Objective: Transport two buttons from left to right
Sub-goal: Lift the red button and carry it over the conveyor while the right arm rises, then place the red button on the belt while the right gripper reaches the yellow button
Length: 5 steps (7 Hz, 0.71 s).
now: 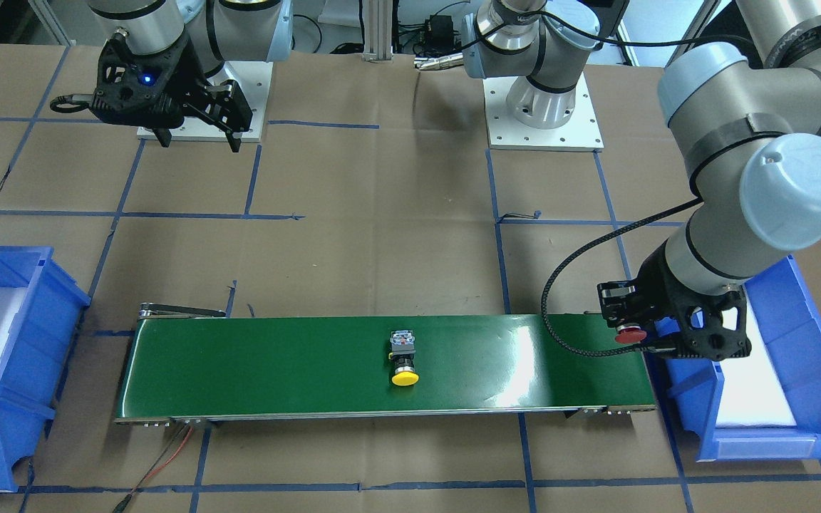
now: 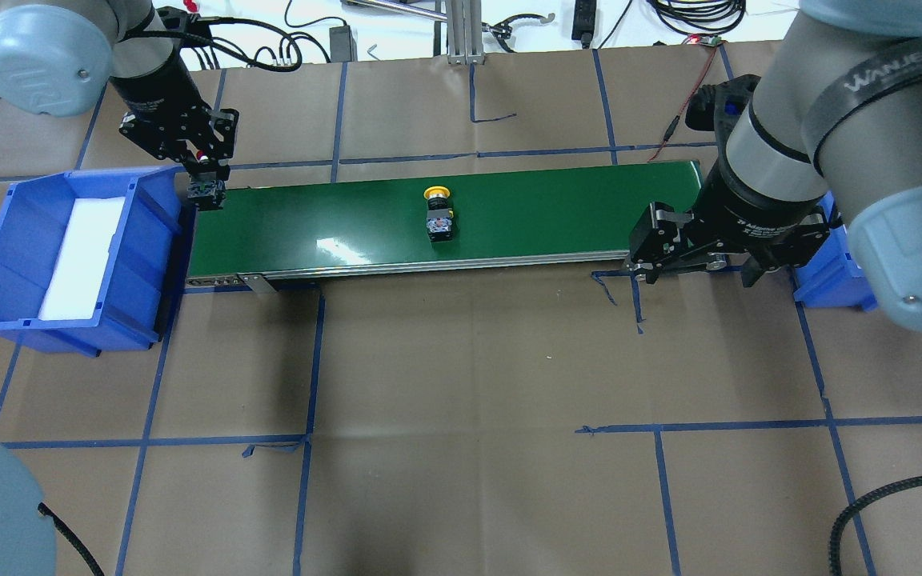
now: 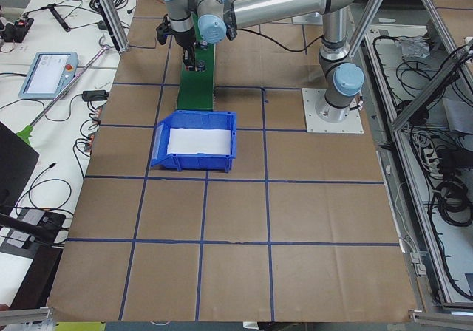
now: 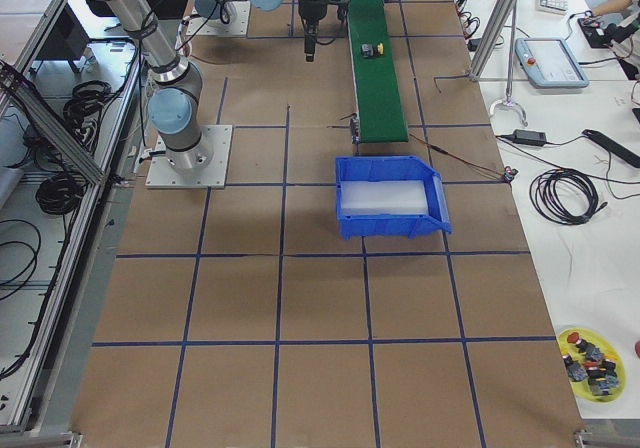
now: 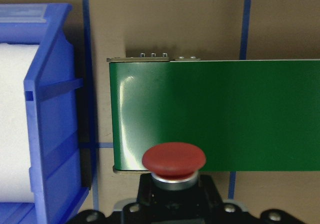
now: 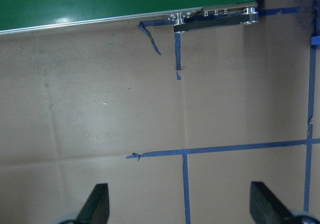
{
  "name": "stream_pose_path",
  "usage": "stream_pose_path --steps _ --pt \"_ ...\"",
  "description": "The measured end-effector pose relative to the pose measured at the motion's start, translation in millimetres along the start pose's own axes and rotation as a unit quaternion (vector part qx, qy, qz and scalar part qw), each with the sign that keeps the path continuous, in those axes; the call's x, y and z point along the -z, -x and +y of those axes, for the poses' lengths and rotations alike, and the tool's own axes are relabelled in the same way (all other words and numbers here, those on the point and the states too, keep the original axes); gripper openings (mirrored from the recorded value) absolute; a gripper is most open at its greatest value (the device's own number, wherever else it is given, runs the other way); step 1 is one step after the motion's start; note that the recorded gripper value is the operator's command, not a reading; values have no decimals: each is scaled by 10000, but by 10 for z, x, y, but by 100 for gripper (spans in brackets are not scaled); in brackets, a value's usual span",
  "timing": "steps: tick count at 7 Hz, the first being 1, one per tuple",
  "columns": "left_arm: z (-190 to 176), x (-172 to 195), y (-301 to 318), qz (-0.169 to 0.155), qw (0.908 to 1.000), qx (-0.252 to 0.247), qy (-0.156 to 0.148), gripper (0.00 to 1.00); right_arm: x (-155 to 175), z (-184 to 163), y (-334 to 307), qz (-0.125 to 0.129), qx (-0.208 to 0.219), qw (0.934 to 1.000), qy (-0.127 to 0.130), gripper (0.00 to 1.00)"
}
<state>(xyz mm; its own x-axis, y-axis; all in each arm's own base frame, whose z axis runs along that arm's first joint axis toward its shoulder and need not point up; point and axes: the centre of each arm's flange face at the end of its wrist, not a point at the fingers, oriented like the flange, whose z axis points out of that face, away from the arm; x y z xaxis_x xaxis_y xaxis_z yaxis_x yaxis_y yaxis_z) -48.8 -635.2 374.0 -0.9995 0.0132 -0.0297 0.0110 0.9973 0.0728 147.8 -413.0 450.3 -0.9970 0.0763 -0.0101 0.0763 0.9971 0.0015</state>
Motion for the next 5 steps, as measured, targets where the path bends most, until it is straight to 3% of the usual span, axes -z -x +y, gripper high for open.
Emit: stream_pose_path --steps 1,5 --pt "-88 -126 8 -8 10000 -65 -28 5 -40 -67 8 -24 2 9998 -214 100" --pt "-197 -899 385 -40 9993 -296 -213 6 -601 -783 110 -204 14 9980 -601 100"
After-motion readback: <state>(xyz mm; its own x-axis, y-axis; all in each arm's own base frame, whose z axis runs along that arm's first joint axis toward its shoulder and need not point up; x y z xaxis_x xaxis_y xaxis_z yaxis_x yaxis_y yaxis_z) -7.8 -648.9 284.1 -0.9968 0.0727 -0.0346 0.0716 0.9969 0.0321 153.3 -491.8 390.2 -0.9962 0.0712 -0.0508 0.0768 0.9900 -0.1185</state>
